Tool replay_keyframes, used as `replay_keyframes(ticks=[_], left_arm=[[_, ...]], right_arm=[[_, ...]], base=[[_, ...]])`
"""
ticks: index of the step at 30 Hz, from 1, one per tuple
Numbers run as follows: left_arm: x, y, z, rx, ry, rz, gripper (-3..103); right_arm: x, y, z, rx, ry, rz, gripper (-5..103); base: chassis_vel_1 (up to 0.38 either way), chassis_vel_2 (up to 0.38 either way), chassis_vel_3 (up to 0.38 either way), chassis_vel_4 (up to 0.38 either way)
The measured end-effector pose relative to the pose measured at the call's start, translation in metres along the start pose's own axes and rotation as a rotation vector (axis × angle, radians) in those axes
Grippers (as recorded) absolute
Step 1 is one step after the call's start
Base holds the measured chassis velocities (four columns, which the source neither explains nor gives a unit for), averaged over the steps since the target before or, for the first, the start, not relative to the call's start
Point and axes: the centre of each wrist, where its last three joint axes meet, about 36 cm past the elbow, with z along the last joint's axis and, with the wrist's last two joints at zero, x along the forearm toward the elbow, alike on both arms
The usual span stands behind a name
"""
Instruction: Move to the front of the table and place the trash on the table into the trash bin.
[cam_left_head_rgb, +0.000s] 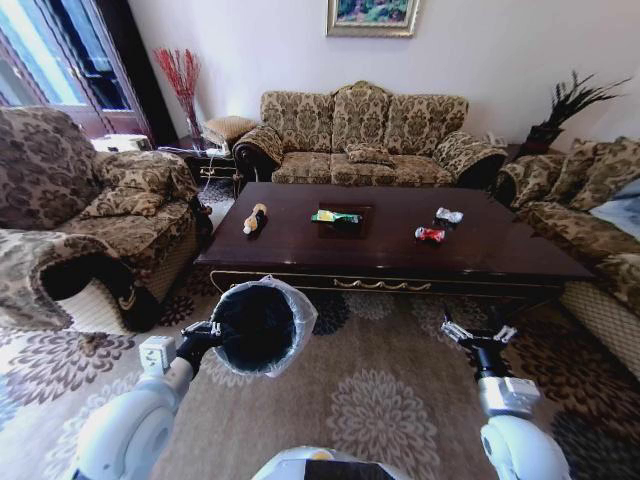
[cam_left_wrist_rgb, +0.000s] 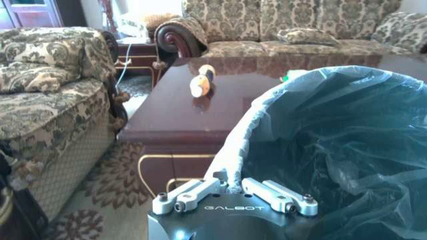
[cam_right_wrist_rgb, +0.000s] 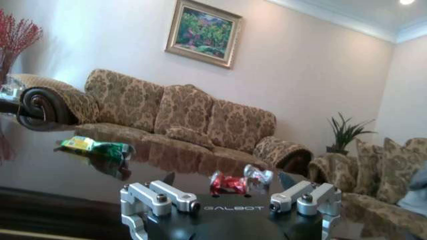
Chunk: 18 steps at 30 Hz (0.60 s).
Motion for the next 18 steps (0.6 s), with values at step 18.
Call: replay_keyframes(ticks=[18], left_arm=[[0.0005, 0.0001, -0.0006, -0.004, -0.005, -0.029, 0]], right_arm=[[-0.0038, 0.0015, 0.0051, -0.007, 0.004, -0.019, 100]], base=[[0.022, 0.088, 0.088, 0.029]])
